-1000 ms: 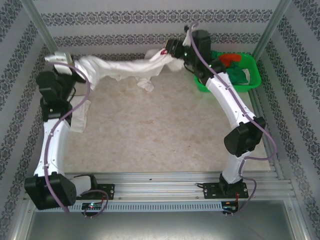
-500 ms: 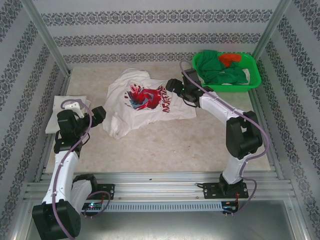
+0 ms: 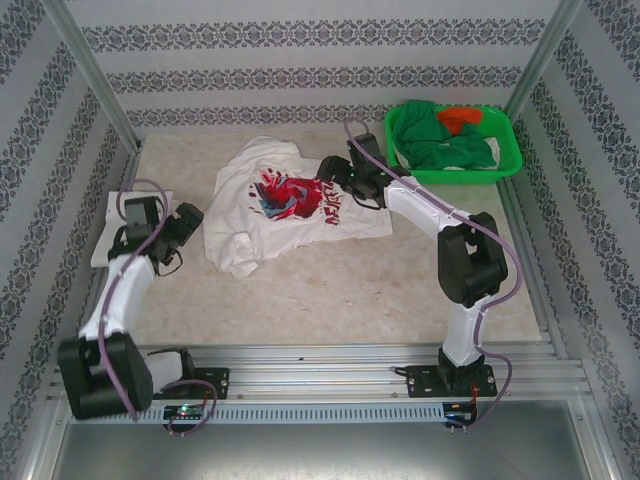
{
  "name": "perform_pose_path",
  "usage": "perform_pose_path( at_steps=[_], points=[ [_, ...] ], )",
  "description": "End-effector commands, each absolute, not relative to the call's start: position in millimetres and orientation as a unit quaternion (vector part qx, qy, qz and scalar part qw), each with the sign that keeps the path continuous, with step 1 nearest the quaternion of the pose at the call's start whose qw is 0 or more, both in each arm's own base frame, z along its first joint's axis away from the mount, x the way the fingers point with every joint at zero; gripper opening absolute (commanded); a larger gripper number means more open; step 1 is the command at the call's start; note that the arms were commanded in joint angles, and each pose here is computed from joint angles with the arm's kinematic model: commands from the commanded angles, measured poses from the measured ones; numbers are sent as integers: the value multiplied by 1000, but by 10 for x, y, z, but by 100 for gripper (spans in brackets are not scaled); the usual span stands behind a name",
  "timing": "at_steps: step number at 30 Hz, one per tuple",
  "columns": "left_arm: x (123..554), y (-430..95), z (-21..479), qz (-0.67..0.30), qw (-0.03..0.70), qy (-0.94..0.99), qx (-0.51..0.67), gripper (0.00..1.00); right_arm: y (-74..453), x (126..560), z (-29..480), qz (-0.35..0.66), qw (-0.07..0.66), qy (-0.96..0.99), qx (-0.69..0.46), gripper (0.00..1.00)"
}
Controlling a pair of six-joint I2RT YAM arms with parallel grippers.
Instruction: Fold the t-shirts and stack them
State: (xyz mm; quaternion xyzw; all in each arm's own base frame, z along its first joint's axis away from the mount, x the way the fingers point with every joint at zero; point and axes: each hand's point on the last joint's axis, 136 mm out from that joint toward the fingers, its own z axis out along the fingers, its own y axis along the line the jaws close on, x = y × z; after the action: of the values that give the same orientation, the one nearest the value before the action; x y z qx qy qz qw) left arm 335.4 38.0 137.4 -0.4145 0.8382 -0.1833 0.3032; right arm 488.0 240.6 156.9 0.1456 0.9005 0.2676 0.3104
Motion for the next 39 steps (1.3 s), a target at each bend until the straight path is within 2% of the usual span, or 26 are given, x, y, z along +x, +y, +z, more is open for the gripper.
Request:
perform_pose_path(
  at_steps=[1, 3, 5, 13, 18, 26, 39],
  points=[
    [3141, 299, 933, -172, 161, 838, -493, 100, 2325, 4776, 1421, 252, 291, 909, 158, 84],
    [3125, 204, 782, -179, 111, 831, -515, 98, 2283, 4752, 1413, 250, 290, 909, 163, 84],
    [3126, 127, 709, -172, 86, 828, -526, 92, 2228, 4730, 1401, 247, 290, 909, 170, 84],
    [3139, -11, 468, -143, -2, 795, -589, 62, 2149, 4666, 1341, 240, 284, 911, 176, 83],
    [3268, -14, 454, -145, -8, 790, -595, 56, 2126, 4648, 1330, 237, 282, 913, 176, 84],
    [3228, -152, 297, -170, -43, 765, -619, 48, 2056, 4599, 1297, 229, 280, 914, 184, 83],
    [3191, -148, 171, -146, -59, 774, -614, 43, 1954, 4537, 1267, 217, 281, 912, 206, 83]
  ],
)
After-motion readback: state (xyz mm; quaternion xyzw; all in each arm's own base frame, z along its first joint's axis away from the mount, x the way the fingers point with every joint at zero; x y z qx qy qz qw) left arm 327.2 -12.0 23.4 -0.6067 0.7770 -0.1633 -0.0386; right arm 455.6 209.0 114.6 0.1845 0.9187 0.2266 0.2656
